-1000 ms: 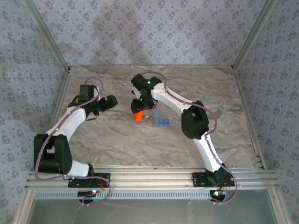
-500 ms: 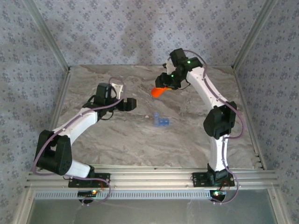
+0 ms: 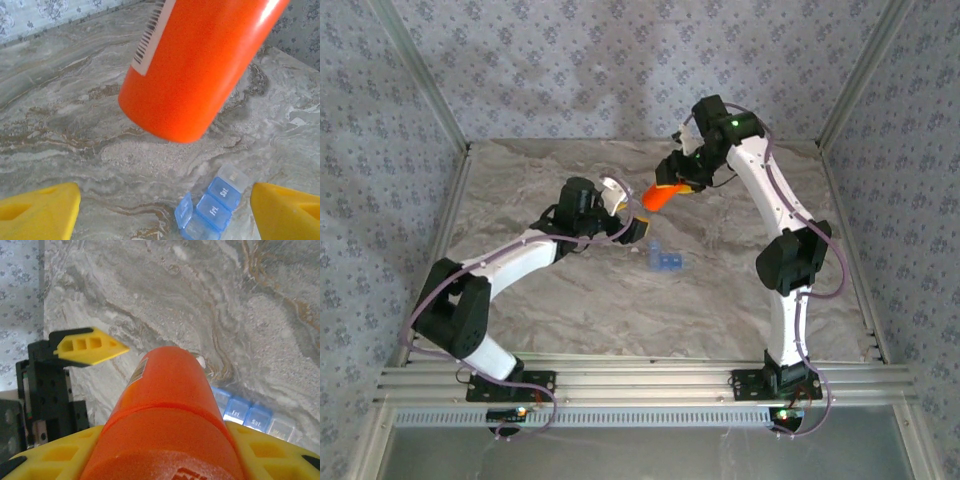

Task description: Sort the pills into containers

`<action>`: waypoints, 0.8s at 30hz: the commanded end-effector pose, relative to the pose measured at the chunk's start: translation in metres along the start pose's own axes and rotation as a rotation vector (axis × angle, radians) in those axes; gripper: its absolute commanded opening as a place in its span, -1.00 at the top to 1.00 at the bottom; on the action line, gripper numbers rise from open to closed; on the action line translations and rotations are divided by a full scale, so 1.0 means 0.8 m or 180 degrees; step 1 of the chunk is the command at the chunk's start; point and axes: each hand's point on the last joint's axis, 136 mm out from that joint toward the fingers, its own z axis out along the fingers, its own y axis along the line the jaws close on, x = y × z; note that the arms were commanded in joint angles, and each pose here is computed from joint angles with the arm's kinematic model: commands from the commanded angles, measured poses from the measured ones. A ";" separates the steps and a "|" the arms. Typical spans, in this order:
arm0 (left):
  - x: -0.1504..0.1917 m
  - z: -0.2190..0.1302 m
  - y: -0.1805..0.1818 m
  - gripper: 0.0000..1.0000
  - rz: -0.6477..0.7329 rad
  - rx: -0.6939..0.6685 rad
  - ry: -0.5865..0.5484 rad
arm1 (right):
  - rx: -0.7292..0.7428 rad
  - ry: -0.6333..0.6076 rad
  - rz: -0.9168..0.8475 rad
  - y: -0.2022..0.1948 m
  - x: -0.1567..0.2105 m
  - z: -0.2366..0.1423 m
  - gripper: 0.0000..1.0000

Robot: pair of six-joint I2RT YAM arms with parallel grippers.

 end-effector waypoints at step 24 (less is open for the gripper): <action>-0.057 0.010 -0.017 -0.45 0.0121 0.0313 -0.0521 | -0.0596 0.0329 -0.0020 0.070 0.029 0.012 0.10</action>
